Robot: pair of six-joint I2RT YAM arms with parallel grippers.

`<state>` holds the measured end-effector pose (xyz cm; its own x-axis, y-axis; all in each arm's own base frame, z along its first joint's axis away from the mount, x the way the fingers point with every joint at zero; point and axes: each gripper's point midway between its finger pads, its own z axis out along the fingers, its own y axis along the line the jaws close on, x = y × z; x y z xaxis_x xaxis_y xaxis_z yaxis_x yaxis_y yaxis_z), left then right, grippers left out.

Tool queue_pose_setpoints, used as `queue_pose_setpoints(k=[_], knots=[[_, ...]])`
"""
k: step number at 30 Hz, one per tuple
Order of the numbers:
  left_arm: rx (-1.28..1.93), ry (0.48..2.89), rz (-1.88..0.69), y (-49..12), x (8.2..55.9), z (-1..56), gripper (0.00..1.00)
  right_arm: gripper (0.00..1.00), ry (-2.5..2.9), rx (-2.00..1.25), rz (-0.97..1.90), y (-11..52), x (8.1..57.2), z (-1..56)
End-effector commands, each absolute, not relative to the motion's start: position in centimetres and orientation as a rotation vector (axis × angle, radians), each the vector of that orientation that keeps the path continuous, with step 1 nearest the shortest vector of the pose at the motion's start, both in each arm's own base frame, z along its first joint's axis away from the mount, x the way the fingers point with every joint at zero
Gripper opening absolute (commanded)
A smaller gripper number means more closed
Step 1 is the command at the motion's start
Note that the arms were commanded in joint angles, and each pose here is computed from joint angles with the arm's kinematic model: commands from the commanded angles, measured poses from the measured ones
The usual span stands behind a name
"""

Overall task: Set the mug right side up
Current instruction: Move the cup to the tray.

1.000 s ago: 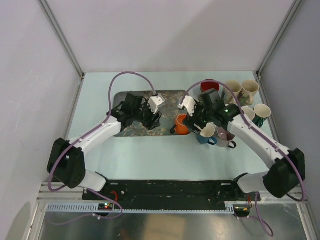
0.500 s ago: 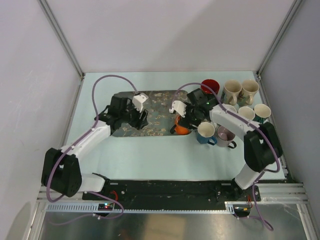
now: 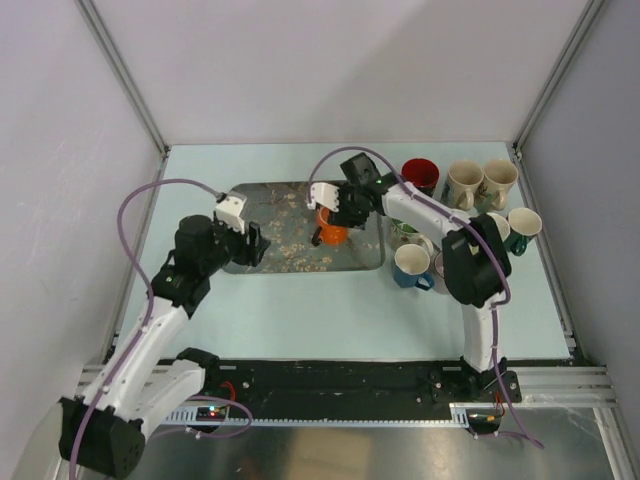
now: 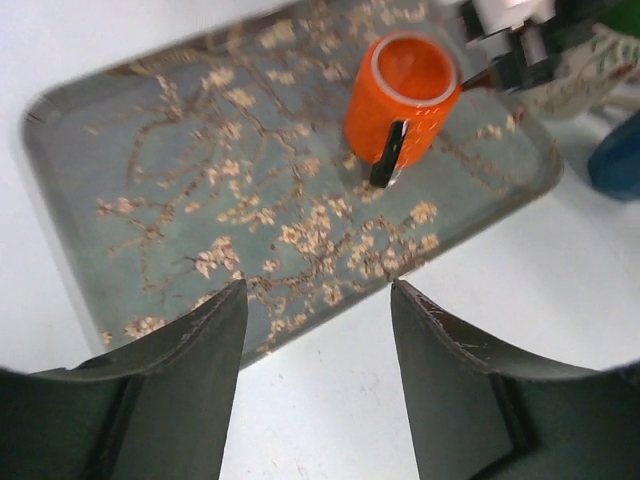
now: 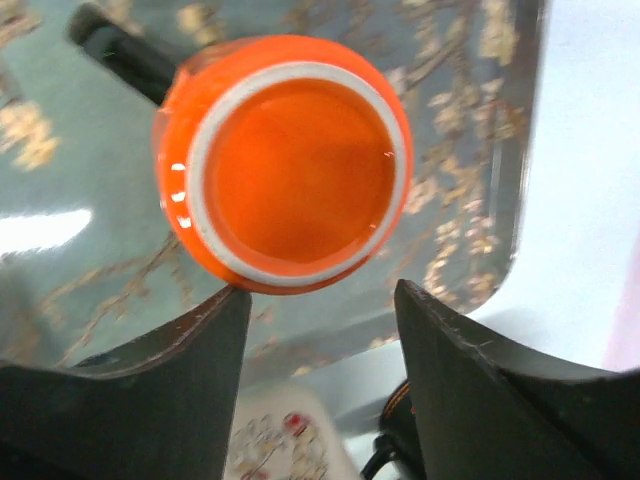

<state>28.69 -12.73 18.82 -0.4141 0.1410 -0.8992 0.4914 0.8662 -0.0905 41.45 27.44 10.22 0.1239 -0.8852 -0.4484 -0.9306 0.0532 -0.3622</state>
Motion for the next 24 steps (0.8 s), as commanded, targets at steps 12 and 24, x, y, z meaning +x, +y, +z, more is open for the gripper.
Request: queue_pose_setpoints(k=[12,24], knots=[[0.173,1.914,-0.302,-8.5,30.1,21.1,0.67,0.98,2.146,-1.056,0.338,29.1,39.5,17.3],[0.123,1.907,-0.257,-7.1,30.8,21.8,0.68,0.99,2.157,-0.711,0.304,36.7,39.9,17.9]])
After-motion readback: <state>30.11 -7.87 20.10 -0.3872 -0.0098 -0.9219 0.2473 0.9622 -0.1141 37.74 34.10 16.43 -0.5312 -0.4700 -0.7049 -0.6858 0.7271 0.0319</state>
